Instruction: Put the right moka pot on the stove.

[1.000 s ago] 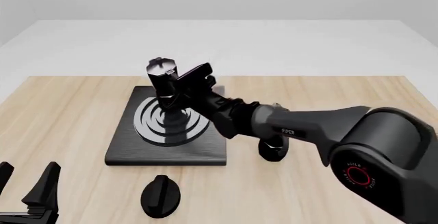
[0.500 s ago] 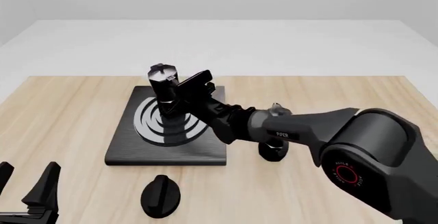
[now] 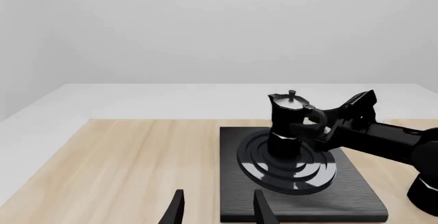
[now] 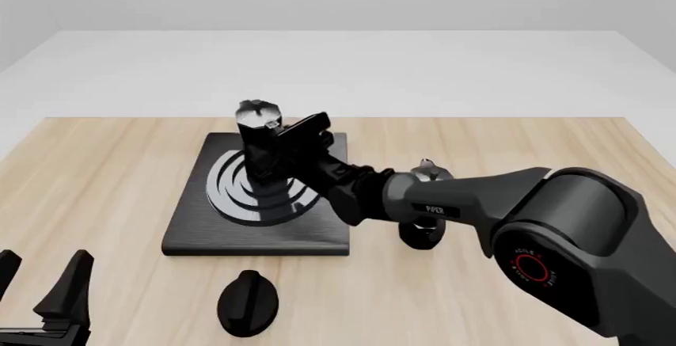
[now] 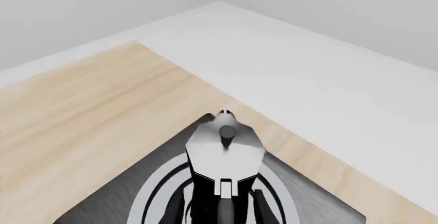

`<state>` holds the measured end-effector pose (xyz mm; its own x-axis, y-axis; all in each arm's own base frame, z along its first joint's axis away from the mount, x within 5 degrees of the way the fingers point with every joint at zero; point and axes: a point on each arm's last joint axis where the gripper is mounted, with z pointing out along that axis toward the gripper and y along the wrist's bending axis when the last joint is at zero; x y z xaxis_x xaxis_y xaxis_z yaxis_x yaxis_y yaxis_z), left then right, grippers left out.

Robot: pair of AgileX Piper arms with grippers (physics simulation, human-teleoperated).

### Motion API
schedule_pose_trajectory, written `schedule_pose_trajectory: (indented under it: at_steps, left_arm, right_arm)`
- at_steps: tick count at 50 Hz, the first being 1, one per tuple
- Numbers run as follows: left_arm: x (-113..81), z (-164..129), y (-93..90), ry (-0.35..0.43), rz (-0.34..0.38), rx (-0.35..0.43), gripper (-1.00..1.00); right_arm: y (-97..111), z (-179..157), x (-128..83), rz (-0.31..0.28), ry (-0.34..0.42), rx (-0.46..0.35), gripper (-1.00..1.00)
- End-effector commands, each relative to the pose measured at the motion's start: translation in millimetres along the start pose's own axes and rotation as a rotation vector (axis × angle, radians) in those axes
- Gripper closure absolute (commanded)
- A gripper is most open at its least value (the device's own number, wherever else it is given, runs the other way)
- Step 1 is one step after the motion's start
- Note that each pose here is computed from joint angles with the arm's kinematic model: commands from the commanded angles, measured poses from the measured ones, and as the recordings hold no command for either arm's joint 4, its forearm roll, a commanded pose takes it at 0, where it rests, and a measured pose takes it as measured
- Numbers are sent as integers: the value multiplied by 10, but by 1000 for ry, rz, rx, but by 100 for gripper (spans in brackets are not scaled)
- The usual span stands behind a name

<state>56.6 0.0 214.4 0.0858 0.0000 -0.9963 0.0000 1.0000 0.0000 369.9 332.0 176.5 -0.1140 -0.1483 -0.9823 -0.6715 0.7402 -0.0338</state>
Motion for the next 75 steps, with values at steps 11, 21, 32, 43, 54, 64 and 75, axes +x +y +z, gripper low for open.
schedule_pose_trajectory:
  at_steps: [11, 21, 32, 43, 54, 64, 75]
  left_arm:
    - [0, 0, 0, 0, 0, 0, -100]
    - [0, 0, 0, 0, 0, 0, -100]
    - [0, 0, 0, 0, 0, 0, -100]
    - [0, 0, 0, 0, 0, 0, -100]
    - [0, 0, 0, 0, 0, 0, -100]
    - [0, 0, 0, 0, 0, 0, -100]
    - [0, 0, 0, 0, 0, 0, -100]
  right_arm:
    - [13, -130, -50, -19, 8, -4, -100]
    - [-8, -262, -136, -30, 2, 0, -100]
    - [4, -462, -213, -33, -7, -3, -100]
    - [53, -676, -273, -35, -12, -15, -100]
    - [208, -1007, -349, -28, -29, -54, -100]
    - [265, -1363, -468, -18, -66, -73, -100]
    - [285, -1822, -605, -21, -115, -89, -100]
